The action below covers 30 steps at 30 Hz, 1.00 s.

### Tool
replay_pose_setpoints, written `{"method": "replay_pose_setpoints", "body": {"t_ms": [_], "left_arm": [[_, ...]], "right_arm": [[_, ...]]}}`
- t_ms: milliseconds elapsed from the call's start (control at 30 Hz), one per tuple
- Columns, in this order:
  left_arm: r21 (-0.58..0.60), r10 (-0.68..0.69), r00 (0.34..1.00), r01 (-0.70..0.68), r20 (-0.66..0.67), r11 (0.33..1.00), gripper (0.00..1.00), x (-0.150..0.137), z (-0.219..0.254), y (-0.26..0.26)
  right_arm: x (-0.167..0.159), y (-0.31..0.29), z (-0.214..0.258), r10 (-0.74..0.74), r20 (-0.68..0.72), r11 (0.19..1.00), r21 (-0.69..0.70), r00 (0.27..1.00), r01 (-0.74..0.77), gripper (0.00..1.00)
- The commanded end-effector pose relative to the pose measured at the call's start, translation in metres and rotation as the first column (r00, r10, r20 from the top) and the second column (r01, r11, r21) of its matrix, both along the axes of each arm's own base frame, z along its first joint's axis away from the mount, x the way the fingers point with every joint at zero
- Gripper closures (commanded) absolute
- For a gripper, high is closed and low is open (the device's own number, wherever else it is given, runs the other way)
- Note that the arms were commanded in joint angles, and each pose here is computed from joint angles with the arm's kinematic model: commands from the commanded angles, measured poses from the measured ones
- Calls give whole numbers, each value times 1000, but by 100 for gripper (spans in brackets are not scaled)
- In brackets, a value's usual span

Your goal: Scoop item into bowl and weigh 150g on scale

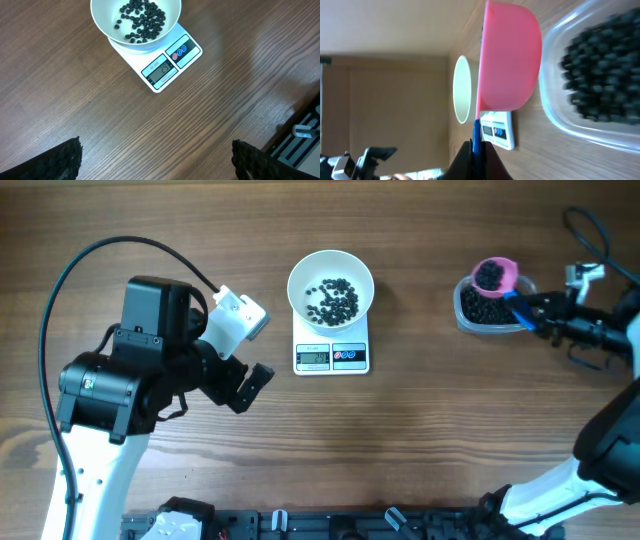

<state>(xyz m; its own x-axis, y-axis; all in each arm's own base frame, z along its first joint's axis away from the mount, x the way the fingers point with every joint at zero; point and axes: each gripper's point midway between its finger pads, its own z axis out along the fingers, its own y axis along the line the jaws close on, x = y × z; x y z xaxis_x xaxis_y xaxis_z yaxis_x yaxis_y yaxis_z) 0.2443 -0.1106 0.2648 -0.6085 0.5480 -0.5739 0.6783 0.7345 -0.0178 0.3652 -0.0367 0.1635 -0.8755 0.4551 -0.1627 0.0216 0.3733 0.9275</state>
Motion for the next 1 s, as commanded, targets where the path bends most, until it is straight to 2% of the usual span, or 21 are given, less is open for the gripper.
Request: {"method": "replay_pose_setpoints", "body": {"t_ms": [0, 300, 600, 733, 867, 967], "left_arm": [[-7, 3, 1000, -3, 12, 1000, 0, 3, 5, -1], [-7, 3, 1000, -3, 12, 1000, 0, 3, 5, -1], [-7, 3, 1000, -3, 12, 1000, 0, 3, 5, -1], [-7, 3, 1000, -3, 12, 1000, 0, 3, 5, -1], [-7, 3, 1000, -3, 12, 1000, 0, 3, 5, -1], [-7, 3, 1000, -3, 12, 1000, 0, 3, 5, -1]], "right_arm": [[-1, 38, 34, 72, 74, 997, 22, 995, -74, 96], [10, 135, 58, 280, 147, 960, -17, 949, -281, 96], [26, 206, 42, 428, 260, 890, -287, 866, -353, 96], [29, 226, 25, 532, 317, 798, -496, 785, -341, 96], [44, 218, 2, 582, 285, 660, -714, 762, -236, 96], [47, 219, -1, 639, 293, 587, -783, 712, -205, 96]]}}
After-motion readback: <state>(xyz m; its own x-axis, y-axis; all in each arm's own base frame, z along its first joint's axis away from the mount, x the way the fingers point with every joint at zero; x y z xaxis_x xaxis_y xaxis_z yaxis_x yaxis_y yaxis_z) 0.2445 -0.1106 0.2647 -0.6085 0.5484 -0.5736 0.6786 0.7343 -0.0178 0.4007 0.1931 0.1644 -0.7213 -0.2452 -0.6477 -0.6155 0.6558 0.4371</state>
